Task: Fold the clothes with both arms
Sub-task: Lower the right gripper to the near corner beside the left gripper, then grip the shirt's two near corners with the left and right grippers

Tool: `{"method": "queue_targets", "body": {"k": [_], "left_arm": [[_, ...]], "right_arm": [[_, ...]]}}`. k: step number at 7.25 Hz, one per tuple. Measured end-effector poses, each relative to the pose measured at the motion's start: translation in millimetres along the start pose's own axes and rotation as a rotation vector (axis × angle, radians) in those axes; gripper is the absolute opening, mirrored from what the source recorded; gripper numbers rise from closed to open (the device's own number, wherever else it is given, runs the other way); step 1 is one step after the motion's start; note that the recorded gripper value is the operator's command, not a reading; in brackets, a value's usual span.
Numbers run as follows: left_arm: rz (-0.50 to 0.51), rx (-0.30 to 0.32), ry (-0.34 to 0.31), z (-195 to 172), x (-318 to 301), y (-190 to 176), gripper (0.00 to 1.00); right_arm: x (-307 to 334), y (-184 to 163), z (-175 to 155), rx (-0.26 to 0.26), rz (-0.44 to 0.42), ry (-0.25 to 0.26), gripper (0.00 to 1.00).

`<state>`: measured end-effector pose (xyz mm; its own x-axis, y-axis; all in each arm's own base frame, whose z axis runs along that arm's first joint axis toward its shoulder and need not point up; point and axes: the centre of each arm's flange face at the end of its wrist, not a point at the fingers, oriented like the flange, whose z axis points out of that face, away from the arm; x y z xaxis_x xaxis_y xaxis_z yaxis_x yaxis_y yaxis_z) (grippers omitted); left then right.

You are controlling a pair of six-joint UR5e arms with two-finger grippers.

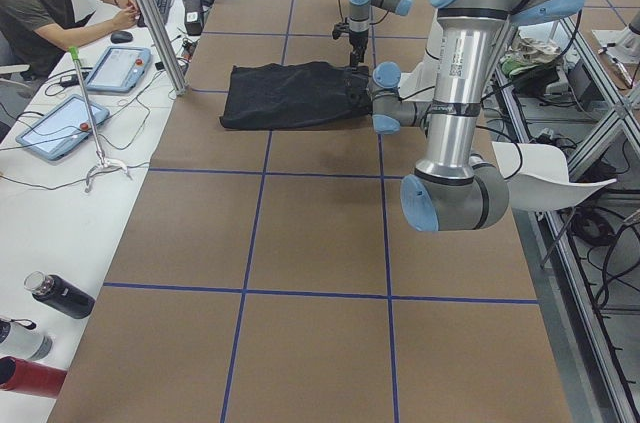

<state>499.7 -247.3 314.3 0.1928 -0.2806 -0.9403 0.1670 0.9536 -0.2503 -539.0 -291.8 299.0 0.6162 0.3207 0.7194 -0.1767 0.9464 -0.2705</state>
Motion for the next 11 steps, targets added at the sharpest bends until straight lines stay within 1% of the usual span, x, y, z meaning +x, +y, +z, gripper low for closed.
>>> {"method": "queue_targets", "body": {"k": [4,7,8,9,10,11], "left_arm": [[0.000,0.000,-0.003,0.6,-1.3,0.0,0.00],[0.001,0.000,-0.002,0.4,-1.1,0.1,0.00],[0.001,0.000,-0.002,0.2,-0.8,0.2,0.00],[0.001,-0.001,-0.001,0.2,-0.5,0.3,0.00],[0.000,-0.001,-0.001,0.3,-0.3,0.4,0.00],[0.000,-0.001,0.000,0.5,0.3,0.5,0.00]], "right_arm": [[3.6,3.6,11.9,-0.008,-0.008,0.017,0.99],[4.6,4.4,13.2,-0.009,-0.009,0.019,0.98],[5.2,4.7,13.8,-0.009,-0.010,0.021,0.90],[6.7,4.9,15.0,-0.009,-0.009,0.023,0.79],[8.7,4.6,16.4,-0.009,-0.009,0.027,0.73],[9.8,4.5,17.3,-0.009,-0.008,0.028,0.71]]}}
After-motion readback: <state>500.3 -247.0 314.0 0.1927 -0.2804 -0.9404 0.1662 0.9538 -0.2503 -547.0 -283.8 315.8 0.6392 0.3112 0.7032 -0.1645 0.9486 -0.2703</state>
